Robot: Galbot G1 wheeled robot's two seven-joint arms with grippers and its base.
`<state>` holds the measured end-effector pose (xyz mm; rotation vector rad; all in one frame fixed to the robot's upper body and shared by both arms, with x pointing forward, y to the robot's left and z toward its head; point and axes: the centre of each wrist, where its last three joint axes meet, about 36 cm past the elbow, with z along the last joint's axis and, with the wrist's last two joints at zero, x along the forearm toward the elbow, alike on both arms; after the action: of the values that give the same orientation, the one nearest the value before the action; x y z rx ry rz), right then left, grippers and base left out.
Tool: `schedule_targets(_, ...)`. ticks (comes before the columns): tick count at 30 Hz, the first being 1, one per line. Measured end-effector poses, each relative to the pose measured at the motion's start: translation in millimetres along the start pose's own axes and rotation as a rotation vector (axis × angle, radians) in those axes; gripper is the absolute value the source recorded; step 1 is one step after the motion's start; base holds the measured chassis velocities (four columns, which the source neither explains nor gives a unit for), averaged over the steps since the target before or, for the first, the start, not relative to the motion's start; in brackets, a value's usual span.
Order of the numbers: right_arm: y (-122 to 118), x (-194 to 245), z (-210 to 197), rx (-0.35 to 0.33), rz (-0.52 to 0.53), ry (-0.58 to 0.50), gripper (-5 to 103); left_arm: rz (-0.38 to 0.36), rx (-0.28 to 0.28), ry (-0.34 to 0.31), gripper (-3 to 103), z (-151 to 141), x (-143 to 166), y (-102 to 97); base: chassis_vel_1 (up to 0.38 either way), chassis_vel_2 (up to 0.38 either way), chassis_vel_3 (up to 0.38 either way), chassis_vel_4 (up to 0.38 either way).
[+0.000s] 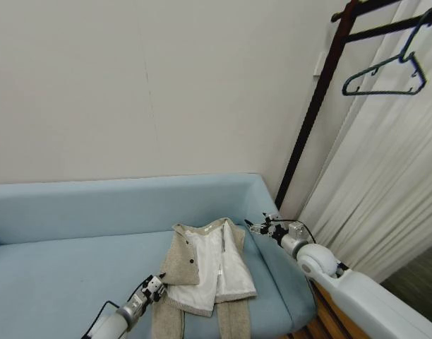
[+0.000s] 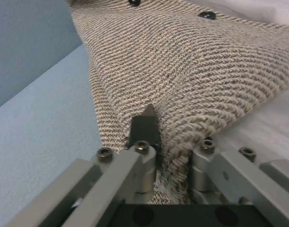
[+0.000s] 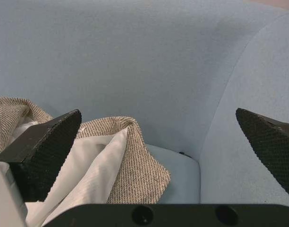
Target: Pick up the clothes from the sofa and hang them on the clothes hanger.
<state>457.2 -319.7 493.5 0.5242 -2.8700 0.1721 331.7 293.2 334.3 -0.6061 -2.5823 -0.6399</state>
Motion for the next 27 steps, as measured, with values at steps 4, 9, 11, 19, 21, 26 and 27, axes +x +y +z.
schedule_targets(4,-2.5,1.9,1.7,0.004,0.0,0.005,100,-0.032,0.025,0.001,3,0.1,3.7,-4.2,0.0,0.0,0.0,0.0)
schedule_targets(9,-5.5,2.0,3.8,0.004,-0.001,0.005,100,-0.093,0.057,0.004,0,-2.8,14.2,-7.5,0.0,0.0,0.0,0.0)
schedule_targets(11,-6.1,1.4,3.4,0.004,-0.001,0.003,100,-0.124,0.073,0.018,0,-3.2,20.0,-8.7,0.0,0.0,0.0,0.0)
schedule_targets(19,-11.2,-0.1,5.0,0.005,-0.007,0.006,100,-0.304,0.2,0.145,0,-1.0,37.7,-26.7,0.0,0.0,0.0,0.0)
schedule_targets(21,-12.1,-0.7,6.4,0.006,-0.008,0.008,100,-0.368,0.276,0.2,0,-0.5,36.6,-38.2,0.0,0.0,0.0,0.0)
schedule_targets(26,-12.6,-1.3,7.9,0.006,-0.013,0.01,100,-0.423,0.374,0.285,2,-2.1,30.4,-52.7,0.0,0.0,0.0,0.0)
schedule_targets(27,-12.5,-1.4,8.4,0.006,-0.014,0.011,100,-0.431,0.404,0.299,7,-3.5,27.5,-55.8,0.0,0.0,0.0,0.0)
